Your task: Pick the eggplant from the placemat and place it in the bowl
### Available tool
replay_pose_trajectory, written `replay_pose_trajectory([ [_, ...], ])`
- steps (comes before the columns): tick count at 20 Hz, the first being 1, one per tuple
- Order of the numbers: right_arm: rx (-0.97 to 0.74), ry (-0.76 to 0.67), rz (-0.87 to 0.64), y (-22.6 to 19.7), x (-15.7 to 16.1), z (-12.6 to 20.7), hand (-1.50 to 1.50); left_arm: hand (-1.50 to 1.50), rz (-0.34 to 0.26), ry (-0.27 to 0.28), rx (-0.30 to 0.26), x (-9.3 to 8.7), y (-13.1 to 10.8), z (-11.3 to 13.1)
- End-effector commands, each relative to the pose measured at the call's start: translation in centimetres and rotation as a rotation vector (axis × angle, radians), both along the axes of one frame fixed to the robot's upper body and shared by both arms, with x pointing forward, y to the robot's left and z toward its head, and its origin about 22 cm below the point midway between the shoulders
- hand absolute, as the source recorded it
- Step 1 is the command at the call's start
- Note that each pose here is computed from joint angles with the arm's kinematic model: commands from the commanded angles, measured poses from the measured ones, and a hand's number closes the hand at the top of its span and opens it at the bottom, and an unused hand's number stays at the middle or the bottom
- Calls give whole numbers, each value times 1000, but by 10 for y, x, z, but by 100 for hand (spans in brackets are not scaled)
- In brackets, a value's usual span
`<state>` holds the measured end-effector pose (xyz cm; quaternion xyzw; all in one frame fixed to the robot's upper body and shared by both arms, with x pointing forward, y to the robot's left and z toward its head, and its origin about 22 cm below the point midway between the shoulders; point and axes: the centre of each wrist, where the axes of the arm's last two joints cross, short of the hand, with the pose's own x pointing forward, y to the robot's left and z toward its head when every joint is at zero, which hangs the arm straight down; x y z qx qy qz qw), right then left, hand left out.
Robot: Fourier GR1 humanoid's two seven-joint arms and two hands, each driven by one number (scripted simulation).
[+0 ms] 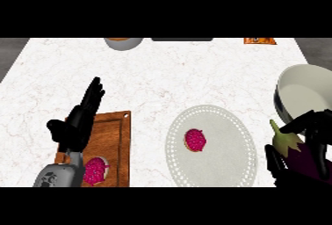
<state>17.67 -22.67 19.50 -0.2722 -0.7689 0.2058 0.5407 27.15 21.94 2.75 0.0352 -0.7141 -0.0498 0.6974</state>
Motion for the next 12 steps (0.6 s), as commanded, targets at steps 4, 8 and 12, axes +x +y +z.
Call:
replay_pose_trajectory([
  [4,-31,-41,-118,-4,13,43,150,0,-9,2,-14,0,-8,-2],
  [8,-30,-9,-144,-35,45,75,150,0,7,-7,-16,6,7,2],
  [12,-180,16,-262,-31,66,59,150,0,-10,-5,-9,22,5,0],
])
